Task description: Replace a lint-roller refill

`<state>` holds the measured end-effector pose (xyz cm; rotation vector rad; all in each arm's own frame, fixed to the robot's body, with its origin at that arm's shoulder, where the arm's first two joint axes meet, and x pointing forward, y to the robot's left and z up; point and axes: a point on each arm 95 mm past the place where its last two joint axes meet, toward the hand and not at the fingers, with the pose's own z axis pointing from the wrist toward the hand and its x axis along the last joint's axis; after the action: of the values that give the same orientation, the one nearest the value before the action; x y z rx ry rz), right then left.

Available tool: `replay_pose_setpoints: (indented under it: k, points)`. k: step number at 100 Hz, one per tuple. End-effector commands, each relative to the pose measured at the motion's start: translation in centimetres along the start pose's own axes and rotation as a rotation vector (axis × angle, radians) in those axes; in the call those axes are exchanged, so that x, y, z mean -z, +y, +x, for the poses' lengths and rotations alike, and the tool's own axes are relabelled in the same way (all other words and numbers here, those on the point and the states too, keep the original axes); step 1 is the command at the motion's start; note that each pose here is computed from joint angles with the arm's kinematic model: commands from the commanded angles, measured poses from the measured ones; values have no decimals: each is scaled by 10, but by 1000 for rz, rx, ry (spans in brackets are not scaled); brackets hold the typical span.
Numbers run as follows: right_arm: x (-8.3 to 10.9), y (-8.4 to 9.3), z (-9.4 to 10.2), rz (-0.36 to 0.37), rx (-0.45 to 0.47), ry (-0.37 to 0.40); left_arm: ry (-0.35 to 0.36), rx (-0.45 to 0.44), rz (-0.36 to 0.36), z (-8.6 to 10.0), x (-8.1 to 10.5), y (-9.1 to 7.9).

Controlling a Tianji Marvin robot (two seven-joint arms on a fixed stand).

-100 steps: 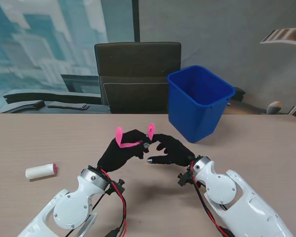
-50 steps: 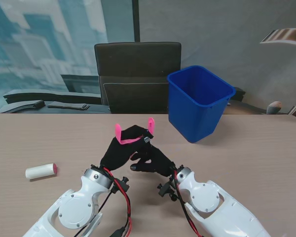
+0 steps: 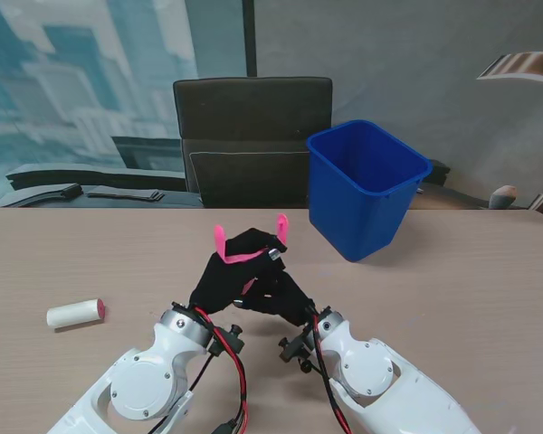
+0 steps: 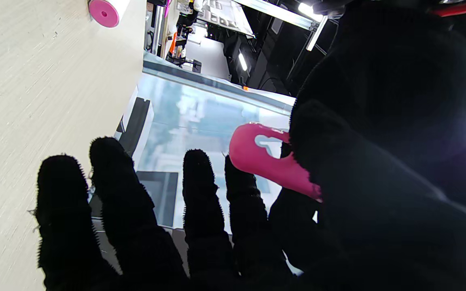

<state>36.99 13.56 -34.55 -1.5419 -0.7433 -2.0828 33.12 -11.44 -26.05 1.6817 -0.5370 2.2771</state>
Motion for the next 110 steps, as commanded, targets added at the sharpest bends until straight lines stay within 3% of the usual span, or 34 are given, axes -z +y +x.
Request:
replay_pose_setpoints:
  k: [1,36,66,110]
  points:
    - [-3,-15,6,24,-31,32,-11,17,-15,-1,1,6]
    - [-3,-26,10,-7,-83,63,-25,36,-19,-2,1,8]
    - [0,-20,12,-20,-86,58,-32,22,-18,-2,1,6]
    - [6,-11,20,-39,-10,71,-36,9,-34,-4,3,5]
